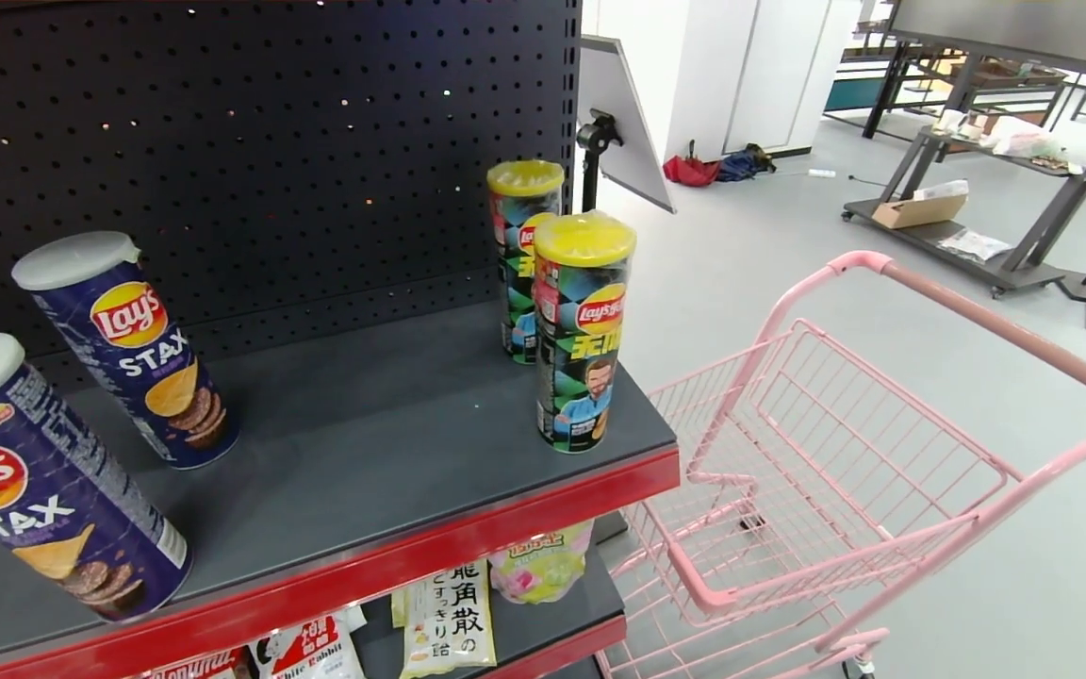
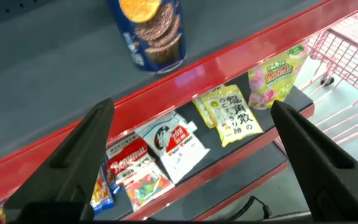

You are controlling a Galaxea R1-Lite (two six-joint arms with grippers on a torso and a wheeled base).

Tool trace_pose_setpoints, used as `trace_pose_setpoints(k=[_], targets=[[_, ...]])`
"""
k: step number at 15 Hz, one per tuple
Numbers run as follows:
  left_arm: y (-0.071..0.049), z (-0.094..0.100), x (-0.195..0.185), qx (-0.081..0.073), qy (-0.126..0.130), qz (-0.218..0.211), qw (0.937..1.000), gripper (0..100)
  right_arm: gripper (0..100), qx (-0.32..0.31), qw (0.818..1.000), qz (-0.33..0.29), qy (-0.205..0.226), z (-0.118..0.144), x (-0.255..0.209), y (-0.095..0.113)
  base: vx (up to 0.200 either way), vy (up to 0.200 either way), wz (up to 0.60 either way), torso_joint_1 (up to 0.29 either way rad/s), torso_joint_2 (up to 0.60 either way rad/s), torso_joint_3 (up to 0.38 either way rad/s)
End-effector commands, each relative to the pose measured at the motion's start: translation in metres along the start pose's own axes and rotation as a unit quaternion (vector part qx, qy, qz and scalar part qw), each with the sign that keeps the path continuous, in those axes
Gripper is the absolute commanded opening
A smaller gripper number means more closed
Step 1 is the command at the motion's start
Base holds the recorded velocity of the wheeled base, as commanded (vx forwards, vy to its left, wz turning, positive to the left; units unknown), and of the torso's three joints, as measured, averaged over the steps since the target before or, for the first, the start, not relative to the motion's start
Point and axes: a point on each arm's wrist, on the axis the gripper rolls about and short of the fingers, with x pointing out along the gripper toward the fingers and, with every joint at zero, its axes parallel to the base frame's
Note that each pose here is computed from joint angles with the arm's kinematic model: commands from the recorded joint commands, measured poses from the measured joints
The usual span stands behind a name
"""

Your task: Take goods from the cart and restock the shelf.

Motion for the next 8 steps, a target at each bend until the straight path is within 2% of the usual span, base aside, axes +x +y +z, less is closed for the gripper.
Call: trace_pose_setpoints(k=[1,6,8], targets=[[0.0,-0.0002,0.0002,0.0,0.0,0.0,1.0,100,0,-0.002,1.0,0.002,0.008,-0.0011,0.0028,0.0006,0.0,0.0,0.6,0.002,-0.01,-0.012],[-0.0002,-0.0022,0.0012,-0.002,0.005,0.0,1.0,100,0,-0.003,1.0,0.004,0.013,0.0013,0.0074,0.0012,0.0,0.0,0.6,0.004,0.0,0.004],[-0.0002,-0.0024,0.0013,-0.001,0.004,-0.003,1.0,100,0,-0.003,1.0,0.003,0.017,-0.0004,0.0085,0.0016,0.0,0.0,0.0,0.0,0.0,0.0]])
